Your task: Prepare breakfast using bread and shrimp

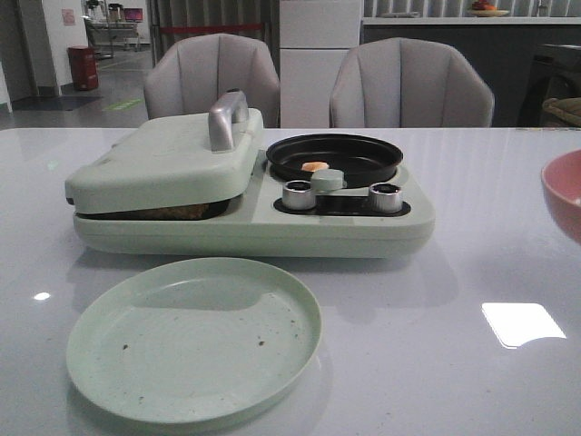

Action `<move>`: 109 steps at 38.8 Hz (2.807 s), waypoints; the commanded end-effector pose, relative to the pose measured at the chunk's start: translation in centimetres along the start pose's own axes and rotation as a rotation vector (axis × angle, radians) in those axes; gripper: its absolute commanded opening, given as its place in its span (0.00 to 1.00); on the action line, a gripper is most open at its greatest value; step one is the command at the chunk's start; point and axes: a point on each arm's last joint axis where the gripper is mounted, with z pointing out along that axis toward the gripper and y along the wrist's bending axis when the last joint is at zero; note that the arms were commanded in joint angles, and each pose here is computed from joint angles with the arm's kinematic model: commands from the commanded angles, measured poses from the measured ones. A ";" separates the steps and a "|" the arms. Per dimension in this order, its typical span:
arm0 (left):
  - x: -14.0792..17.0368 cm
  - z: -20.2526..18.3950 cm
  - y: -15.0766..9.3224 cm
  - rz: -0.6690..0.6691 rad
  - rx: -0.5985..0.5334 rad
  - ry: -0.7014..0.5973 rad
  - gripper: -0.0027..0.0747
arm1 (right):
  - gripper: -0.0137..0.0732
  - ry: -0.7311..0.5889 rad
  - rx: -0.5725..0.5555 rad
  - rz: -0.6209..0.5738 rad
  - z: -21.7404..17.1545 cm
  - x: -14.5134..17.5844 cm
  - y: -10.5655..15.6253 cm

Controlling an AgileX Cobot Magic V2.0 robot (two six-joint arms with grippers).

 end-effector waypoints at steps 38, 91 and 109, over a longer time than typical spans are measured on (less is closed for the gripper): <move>-1.2 -0.3 -0.1 -0.016 -0.009 -0.071 0.16 | 0.75 -0.286 -0.225 -0.298 -8.9 0.3 7.2; -1.2 -0.3 -0.1 -0.016 -0.009 -0.071 0.16 | 0.20 -0.308 -0.276 -0.386 -10.9 11.0 6.2; -1.2 -0.3 -0.1 -0.016 -0.009 -0.071 0.16 | 0.20 -0.311 -0.277 -0.385 -10.9 10.9 6.2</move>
